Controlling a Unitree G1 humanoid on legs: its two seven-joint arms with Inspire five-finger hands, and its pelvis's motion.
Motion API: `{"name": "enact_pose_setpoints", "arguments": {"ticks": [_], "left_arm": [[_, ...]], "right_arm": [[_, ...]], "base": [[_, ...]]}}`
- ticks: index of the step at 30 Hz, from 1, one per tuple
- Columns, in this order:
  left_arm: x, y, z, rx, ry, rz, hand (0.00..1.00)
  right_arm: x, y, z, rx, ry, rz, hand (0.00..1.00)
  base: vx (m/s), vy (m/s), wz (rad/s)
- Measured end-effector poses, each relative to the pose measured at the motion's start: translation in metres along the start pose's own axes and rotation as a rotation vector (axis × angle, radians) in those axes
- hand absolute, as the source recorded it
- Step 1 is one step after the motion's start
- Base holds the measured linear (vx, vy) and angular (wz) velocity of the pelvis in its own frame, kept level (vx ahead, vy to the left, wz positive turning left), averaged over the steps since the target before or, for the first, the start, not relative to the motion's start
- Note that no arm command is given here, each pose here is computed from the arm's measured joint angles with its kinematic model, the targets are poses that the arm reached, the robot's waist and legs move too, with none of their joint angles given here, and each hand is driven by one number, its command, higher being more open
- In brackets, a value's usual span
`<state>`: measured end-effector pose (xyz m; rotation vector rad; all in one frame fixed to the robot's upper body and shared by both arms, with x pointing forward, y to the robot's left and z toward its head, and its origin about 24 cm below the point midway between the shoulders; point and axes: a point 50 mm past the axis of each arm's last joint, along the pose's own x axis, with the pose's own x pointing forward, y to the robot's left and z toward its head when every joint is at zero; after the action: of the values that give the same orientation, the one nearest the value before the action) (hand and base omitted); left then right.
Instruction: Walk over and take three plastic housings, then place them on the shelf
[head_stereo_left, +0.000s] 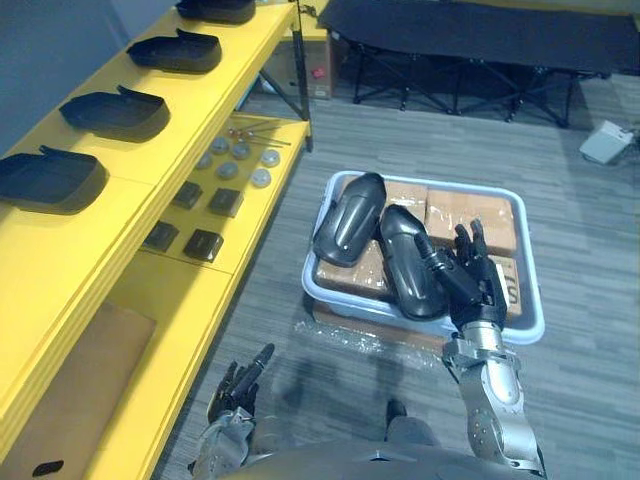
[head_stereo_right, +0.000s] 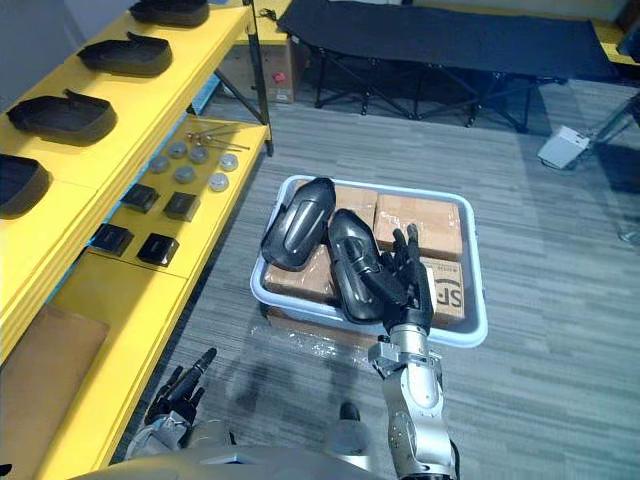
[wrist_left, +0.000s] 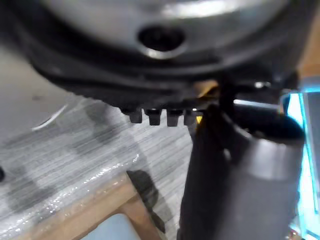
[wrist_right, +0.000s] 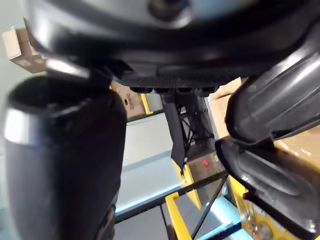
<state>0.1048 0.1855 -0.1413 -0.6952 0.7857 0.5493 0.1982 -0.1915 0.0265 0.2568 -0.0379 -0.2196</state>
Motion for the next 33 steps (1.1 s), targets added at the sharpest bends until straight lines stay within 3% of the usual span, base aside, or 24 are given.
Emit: {"name": "enact_pose_setpoints", "arguments": {"ticks": [7,11,13,21,27,33], "left_arm": [[0.001,0.007,0.016,0.280,-0.028,-0.028,1.00],[0.001,-0.011,0.028,0.320,-0.097,-0.108,1.00],[0.001,-0.032,0.032,0.345,-0.137,-0.185,1.00],[-0.004,-0.057,0.046,0.412,-0.200,-0.298,1.00],[-0.003,-0.067,0.055,0.416,-0.234,-0.320,1.00],[-0.001,-0.073,0.058,0.414,-0.243,-0.337,1.00]], "right_arm": [[0.010,-0.010,0.007,-0.029,-0.020,-0.129,1.00],[0.023,-0.038,0.020,-0.101,-0.076,-0.334,1.00],[0.035,-0.053,0.024,-0.183,-0.086,-0.441,1.00],[0.071,-0.058,0.049,-0.176,-0.118,-0.683,1.00],[0.102,-0.067,0.079,-0.262,-0.129,-0.666,1.00],[0.131,-0.085,0.090,-0.365,-0.005,-0.634,1.00]], "base": [[-0.10,0.181,-0.19],[-0.10,0.045,0.02],[-0.13,-0.028,0.16],[-0.05,-0.030,0.08],[0.00,-0.004,0.10],[0.00,-0.013,0.16]]}}
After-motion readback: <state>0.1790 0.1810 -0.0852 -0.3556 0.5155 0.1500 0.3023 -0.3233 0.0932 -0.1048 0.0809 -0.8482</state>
